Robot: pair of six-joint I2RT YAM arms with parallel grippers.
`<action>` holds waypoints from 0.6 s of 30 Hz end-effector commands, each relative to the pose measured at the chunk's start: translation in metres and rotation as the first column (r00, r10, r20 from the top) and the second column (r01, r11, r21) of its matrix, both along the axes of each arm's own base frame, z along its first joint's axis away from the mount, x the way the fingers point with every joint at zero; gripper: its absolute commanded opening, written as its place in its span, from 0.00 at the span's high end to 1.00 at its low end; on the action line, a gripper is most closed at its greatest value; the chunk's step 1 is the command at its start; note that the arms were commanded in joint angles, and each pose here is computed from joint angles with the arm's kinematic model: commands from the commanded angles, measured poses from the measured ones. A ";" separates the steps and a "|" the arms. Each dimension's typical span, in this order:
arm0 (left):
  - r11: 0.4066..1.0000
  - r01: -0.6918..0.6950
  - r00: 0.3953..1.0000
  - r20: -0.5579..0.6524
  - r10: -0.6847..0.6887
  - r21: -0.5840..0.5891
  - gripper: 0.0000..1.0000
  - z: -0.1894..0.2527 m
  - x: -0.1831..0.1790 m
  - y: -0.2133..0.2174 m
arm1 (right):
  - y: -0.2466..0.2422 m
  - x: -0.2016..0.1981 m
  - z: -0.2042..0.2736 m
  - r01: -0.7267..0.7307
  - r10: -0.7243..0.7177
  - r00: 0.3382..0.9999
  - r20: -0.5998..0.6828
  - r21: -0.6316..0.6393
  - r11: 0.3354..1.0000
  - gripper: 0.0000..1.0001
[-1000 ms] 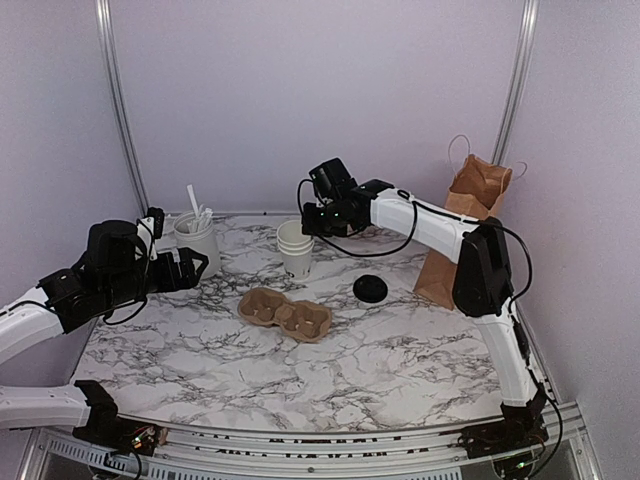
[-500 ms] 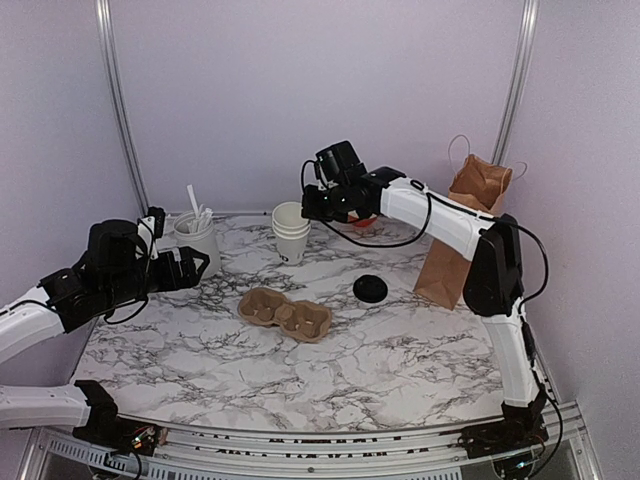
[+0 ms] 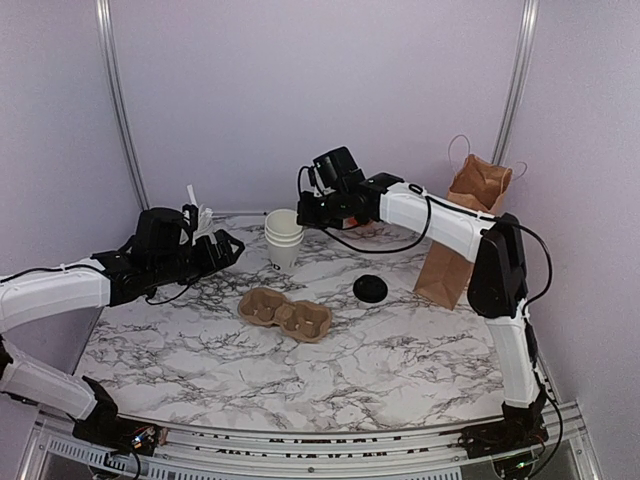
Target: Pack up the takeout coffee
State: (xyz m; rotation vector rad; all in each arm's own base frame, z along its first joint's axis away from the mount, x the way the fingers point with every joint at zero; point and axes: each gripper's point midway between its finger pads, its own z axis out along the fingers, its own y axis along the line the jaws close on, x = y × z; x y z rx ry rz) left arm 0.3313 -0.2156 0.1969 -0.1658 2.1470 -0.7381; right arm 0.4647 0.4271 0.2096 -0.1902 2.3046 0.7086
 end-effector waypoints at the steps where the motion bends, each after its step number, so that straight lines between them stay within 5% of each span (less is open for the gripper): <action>1: 0.983 -0.025 0.999 0.034 0.031 -0.179 0.01 0.025 0.025 -0.023 | 0.012 -0.003 0.018 -0.029 0.028 0.999 0.026 0.057 0.998 1.00; 18: 0.962 -0.056 0.998 -0.021 0.052 -0.268 0.02 -0.002 0.073 -0.060 | 0.003 0.001 0.009 -0.072 0.073 0.997 -0.009 0.059 0.996 1.00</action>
